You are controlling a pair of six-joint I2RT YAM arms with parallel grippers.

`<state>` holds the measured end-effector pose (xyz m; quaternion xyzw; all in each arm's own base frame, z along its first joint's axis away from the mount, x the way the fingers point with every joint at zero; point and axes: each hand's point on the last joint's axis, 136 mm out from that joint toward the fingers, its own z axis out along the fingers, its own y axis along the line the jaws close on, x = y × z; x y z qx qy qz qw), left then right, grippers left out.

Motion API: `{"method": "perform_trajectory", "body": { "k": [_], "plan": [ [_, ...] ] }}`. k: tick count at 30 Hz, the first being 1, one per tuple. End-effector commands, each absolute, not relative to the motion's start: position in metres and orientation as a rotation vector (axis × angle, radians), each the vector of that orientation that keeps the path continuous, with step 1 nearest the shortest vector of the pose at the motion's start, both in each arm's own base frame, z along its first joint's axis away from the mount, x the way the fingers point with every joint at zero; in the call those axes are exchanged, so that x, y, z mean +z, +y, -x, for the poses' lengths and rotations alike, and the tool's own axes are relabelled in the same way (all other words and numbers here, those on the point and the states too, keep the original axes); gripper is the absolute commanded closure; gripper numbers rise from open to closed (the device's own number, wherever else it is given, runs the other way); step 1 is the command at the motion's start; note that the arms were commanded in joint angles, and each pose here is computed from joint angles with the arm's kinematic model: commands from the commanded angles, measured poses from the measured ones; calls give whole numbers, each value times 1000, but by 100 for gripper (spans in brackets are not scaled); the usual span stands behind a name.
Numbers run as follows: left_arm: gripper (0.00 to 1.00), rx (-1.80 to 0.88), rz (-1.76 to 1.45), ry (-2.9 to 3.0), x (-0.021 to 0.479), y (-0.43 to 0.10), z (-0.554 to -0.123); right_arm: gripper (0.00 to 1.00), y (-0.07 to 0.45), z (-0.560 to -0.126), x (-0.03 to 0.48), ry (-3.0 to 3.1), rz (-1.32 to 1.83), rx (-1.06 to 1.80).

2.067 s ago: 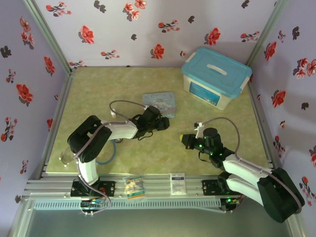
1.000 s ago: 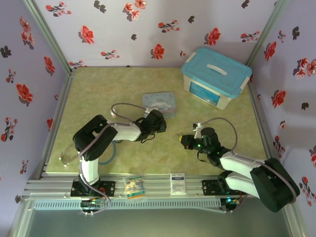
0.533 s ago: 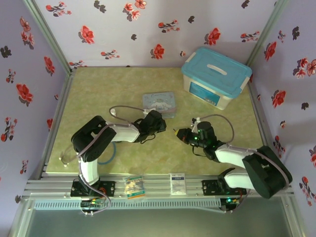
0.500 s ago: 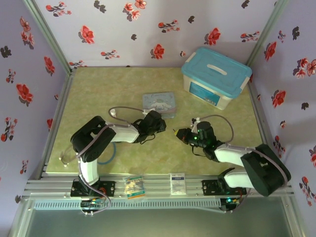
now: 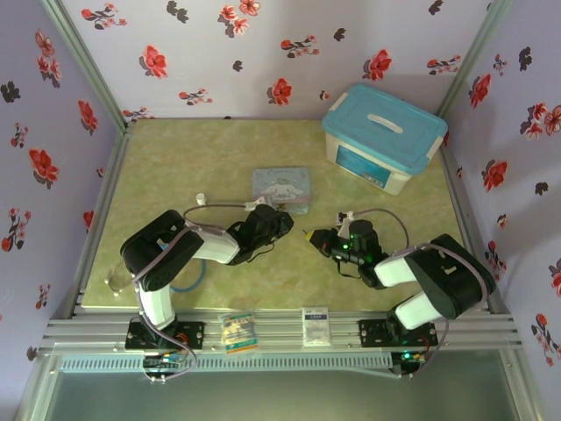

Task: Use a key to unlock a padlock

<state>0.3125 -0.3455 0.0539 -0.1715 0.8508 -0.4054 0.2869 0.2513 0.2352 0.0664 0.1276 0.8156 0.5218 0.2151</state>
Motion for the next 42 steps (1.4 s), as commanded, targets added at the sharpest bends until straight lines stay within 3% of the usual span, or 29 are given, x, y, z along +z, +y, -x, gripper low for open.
{"method": "perform_trajectory", "body": {
  "k": [1,7,16,42],
  "plan": [
    [100,-1294,481,2095,106,-366,-321,100,239,-251,76,2199,-282,1508],
    [100,-1350,514,2070,104,-372,-318,100,248,-251,69,2170,-302,1658],
    [100,-1357,564,2042,95,-365,-316,100,244,-251,51,2215,-362,1613],
    [100,-1493,590,1971,103,-373,-307,100,255,-272,94,2081,-322,1700]
  ]
}}
